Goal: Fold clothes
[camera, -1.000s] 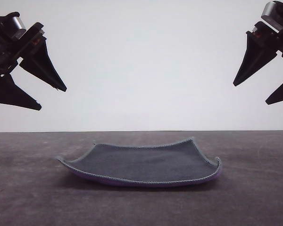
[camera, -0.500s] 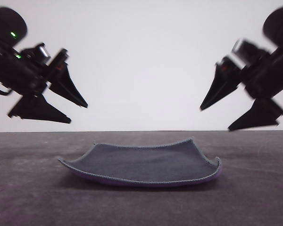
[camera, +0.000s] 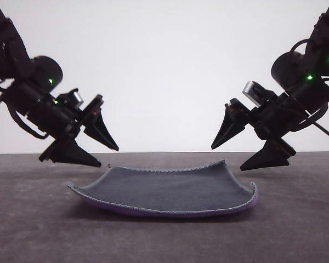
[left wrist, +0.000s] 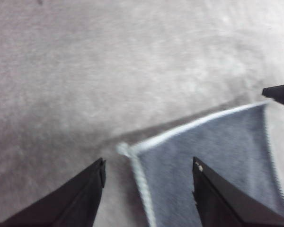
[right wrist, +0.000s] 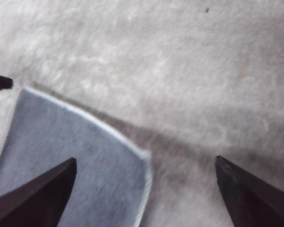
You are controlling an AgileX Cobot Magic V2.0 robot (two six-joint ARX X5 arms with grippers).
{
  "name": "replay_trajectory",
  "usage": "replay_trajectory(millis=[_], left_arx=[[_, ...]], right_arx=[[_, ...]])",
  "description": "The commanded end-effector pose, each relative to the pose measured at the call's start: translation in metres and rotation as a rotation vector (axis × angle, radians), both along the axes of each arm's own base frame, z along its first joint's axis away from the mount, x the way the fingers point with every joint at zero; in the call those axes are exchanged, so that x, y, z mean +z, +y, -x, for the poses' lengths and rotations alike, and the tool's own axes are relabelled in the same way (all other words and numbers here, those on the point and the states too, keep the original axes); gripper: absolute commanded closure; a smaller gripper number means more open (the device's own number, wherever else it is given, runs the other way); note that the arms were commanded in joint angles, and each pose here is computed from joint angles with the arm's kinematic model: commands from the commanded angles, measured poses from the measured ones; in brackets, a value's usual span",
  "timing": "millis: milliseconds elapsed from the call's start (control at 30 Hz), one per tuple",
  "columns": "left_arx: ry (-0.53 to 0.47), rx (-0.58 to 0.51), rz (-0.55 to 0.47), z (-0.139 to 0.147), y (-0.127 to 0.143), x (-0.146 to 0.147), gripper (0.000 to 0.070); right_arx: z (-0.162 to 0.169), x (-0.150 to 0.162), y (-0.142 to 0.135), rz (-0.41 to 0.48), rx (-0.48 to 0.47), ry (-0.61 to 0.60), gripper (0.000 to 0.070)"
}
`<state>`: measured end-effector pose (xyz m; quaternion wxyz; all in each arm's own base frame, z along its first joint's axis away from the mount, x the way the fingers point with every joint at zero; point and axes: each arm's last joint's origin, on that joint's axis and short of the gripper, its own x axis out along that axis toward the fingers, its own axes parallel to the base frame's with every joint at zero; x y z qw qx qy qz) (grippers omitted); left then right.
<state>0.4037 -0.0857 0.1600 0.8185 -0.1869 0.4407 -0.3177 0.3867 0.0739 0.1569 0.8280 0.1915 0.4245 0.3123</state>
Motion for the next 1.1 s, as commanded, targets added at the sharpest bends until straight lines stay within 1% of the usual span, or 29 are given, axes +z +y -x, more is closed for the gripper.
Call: replay_trajectory(millis=[0,200,367,433,533,600,667,733,800,833,933,1000,1067], left_arx=[[0.007,-0.012,0.006,-0.007,-0.006,-0.006,0.035],[0.04,-0.045,0.0,-0.007,-0.021,-0.021,0.035],[0.038,-0.072,-0.001,-0.005,-0.032,-0.022,0.035],[0.042,-0.077,-0.002,-0.004,-0.034,-0.023,0.035],[0.048,-0.081,-0.003,-0.003,-0.035,-0.023,0.035],[0.047,-0.081,-0.003,-0.003,-0.035,-0.023,0.0351],[0.045,-0.08,-0.003,-0.003,-0.035,-0.023,0.0353],[0.043,-0.076,-0.008,-0.003,-0.035,-0.023,0.0372],[0.039,-0.075,-0.008,-0.004,-0.035,-0.023,0.0486],[0.038,-0.076,-0.008,-0.004,-0.035,-0.023,0.0537],[0.026,-0.08,-0.016,-0.004,-0.035,-0.023,0.0651],[0.018,-0.086,-0.02,-0.004,-0.035,-0.023,0.0689],[0.017,-0.088,-0.022,-0.004,-0.034,-0.023,0.0689]], right_arx=[[-0.006,-0.006,0.003,-0.008,-0.003,0.011,0.0103],[-0.006,-0.013,0.012,-0.02,0.011,0.039,0.0103],[-0.004,-0.017,0.024,-0.026,0.042,0.04,0.0103],[-0.004,-0.017,0.028,-0.023,0.048,0.036,0.0116],[-0.003,-0.017,0.031,-0.016,0.053,0.029,0.02],[-0.003,-0.017,0.031,-0.015,0.052,0.028,0.0275],[-0.004,-0.017,0.03,-0.013,0.052,0.024,0.0371],[-0.004,-0.017,0.028,-0.007,0.045,0.02,0.048],[-0.005,-0.017,0.025,0.008,0.034,0.007,0.0568],[-0.006,-0.017,0.025,0.013,0.028,0.004,0.0596],[-0.007,-0.017,0.021,0.016,0.025,-0.003,0.0686],[-0.007,-0.017,0.019,0.017,0.025,-0.005,0.0695],[-0.007,-0.017,0.018,0.015,0.03,-0.009,0.0695]])
